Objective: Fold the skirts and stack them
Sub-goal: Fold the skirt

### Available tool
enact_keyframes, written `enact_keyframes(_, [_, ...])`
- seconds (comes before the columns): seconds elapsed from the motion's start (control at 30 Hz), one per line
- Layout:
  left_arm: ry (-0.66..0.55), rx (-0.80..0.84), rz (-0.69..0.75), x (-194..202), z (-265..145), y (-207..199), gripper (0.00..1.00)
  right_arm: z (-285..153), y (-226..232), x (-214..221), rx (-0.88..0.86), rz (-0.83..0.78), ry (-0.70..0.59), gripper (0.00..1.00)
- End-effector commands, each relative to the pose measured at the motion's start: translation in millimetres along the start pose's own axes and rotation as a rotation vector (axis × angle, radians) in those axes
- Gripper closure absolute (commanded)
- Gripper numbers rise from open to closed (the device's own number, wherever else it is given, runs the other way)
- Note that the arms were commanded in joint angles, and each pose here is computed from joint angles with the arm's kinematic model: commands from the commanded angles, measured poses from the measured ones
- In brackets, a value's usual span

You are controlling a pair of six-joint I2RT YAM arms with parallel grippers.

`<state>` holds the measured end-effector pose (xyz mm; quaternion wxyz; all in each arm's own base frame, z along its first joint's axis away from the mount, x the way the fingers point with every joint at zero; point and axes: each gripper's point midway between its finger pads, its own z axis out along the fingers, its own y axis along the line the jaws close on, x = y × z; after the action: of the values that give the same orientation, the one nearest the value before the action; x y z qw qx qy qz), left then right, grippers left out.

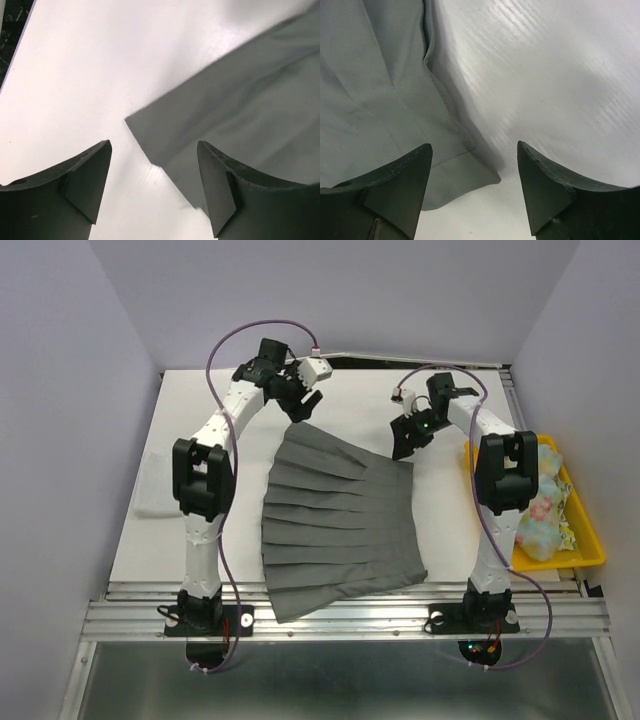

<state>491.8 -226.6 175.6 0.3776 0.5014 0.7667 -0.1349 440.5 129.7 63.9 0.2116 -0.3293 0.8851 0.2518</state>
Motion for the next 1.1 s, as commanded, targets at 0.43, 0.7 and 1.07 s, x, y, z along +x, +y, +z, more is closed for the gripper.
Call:
enact_keyframes(0.43, [0.072,-0.017,-0.165,73,95,37,0.17,13,-12,47,-0.043,0.005,0.131,0.34])
enact_keyframes(0.7, [0.197,0.054,-0.11,114,85,8,0.36,19,-7,55,-0.086,-0.007,0.138,0.58])
enact_keyframes(1.07, [0.217,0.064,-0.101,116,72,4,0.8,12,-2,44,-0.093,-0.035,0.093,0.99])
